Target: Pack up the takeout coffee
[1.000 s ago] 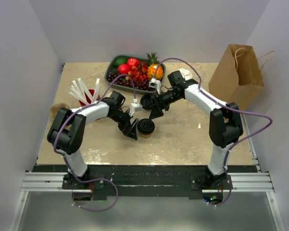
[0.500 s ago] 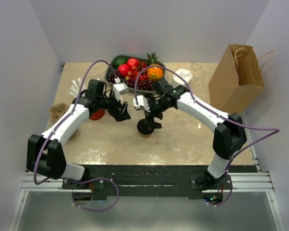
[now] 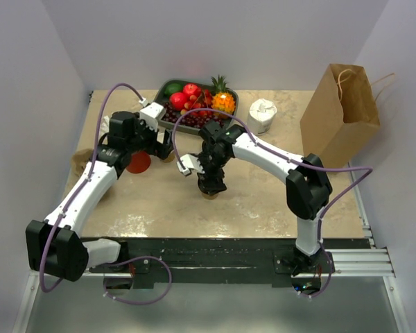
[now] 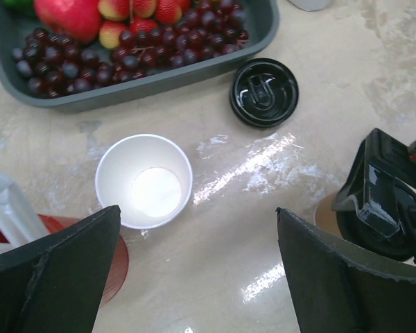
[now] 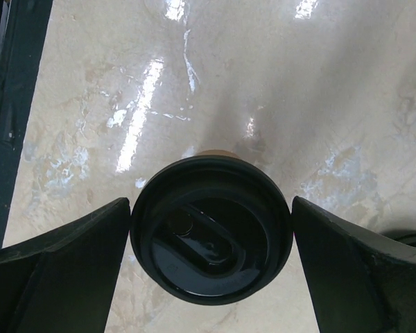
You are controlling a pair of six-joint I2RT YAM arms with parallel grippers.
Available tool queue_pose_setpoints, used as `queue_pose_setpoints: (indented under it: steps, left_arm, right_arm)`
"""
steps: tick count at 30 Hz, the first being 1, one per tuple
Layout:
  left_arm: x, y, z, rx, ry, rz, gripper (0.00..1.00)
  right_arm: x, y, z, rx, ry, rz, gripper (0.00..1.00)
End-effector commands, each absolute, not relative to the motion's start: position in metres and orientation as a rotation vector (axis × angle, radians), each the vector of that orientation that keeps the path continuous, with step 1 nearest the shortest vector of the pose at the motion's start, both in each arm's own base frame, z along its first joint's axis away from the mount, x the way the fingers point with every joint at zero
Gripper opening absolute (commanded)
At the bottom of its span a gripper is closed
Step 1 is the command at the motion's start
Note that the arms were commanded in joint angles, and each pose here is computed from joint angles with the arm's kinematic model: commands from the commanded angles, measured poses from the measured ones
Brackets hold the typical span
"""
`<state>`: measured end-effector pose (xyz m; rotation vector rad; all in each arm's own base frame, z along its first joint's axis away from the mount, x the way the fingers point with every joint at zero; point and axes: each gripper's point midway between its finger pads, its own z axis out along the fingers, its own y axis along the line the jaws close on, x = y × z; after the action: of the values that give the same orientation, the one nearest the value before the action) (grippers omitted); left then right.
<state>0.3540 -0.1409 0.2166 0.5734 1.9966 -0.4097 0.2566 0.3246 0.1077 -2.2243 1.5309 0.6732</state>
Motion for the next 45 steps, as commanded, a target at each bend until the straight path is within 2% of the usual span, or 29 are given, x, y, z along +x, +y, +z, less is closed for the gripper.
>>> queue_pose_setpoints:
  steps: [1, 8, 12, 20, 25, 29, 33, 39, 45]
  left_arm:
    - [0.367, -0.126, 0.233, 0.472, 1.947, -0.348, 0.99]
    - [0.374, -0.129, 0.236, 0.494, 1.927, -0.354, 0.98]
    - [0.376, -0.133, 0.235, 0.521, 1.921, -0.373, 0.98]
    - [0.376, -0.141, 0.223, 0.571, 1.949, -0.421, 0.98]
    - [0.372, -0.136, 0.209, 0.641, 1.987, -0.373, 0.95]
    - [0.370, -0.132, 0.193, 0.757, 2.031, -0.333, 0.88]
    - [0.371, -0.135, 0.185, 0.877, 2.074, -0.341, 0.83]
    - [0.370, -0.140, 0.174, 0.976, 2.135, -0.390, 0.81]
    - [0.374, -0.140, 0.166, 1.010, 2.183, -0.389, 0.78]
  right_arm:
    - [0.256, 0.324, 0.114, -2.257, 1.541, 0.692, 0.98]
    - [0.272, 0.311, 0.106, -2.229, 1.613, 0.594, 0.90]
    - [0.290, 0.291, 0.102, -2.183, 1.682, 0.528, 0.89]
    - [0.363, 0.239, 0.102, -1.977, 1.855, 0.402, 0.90]
    - [0.397, 0.212, 0.093, -1.891, 1.935, 0.364, 0.90]
    - [0.420, 0.201, 0.099, -1.800, 1.970, 0.369, 0.91]
    - [0.425, 0.207, 0.107, -1.749, 1.959, 0.404, 0.92]
    - [0.422, 0.220, 0.136, -1.649, 1.935, 0.478, 0.99]
    - [0.423, 0.227, 0.163, -1.553, 1.915, 0.498, 0.99]
